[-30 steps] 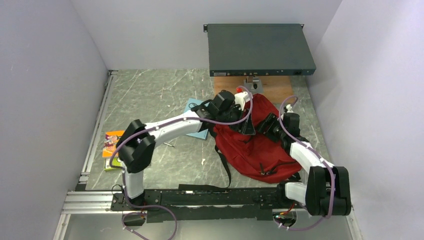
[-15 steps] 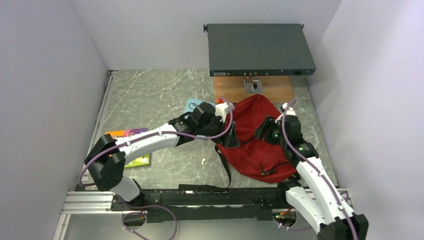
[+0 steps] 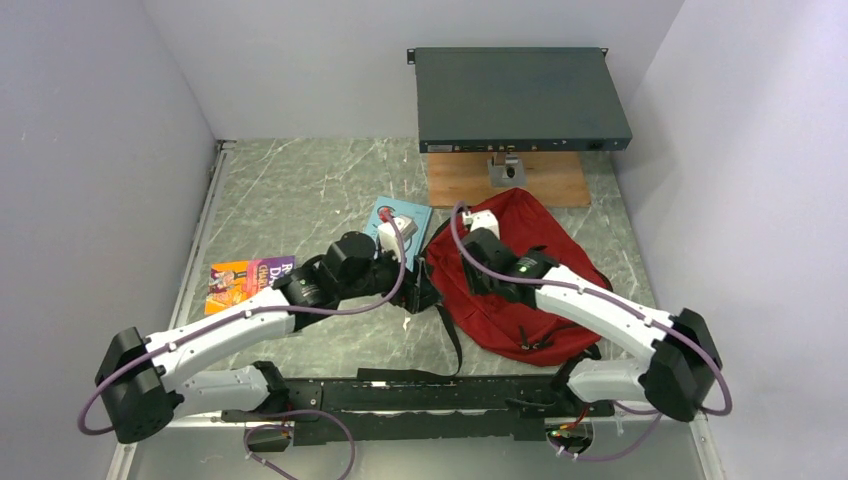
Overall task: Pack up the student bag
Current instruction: Place the stationery in the student bag, then zip the student bag at the center of the board.
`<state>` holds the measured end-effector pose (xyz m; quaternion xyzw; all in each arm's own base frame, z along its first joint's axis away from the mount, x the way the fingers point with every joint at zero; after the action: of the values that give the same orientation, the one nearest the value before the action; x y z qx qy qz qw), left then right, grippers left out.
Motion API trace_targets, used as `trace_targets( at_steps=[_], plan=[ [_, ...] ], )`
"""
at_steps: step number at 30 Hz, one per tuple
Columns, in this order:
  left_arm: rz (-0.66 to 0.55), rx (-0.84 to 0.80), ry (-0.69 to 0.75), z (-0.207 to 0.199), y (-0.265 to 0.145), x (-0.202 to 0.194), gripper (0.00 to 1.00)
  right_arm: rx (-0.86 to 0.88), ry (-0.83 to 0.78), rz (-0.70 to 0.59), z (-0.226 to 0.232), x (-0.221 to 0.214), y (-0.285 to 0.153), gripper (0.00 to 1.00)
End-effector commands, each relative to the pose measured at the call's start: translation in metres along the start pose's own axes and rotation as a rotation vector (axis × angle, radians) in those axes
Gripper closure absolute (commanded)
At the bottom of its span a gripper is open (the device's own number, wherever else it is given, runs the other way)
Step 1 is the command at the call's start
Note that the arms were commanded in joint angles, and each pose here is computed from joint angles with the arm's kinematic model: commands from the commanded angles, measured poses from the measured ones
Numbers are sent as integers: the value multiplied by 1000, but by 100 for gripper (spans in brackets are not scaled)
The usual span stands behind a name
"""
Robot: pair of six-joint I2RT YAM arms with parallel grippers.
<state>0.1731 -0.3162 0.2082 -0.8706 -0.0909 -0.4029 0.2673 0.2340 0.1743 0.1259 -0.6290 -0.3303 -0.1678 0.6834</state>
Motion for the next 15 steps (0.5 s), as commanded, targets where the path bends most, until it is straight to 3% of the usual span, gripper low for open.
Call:
trace_targets(
  at_steps=[1,10,15],
  plan=[
    [-34,37,-22,8,-10,-2,12,-167,-142,16,-12,2,1,56],
    [-17,13,-60,8,-13,-14,12,-290,-311,37,-9,3,24,56],
    [-14,0,-77,7,-12,-18,12,-340,-344,46,-12,1,35,63]
  ],
)
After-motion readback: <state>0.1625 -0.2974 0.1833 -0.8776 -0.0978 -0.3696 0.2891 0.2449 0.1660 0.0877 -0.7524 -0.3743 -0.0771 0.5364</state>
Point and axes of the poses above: each gripper's point midway between its finger pads, its own y axis out along the fingers, its own z axis along the line the jaws close on, x = y × z, the point moved 1 cm from there along -y, back along the fingers
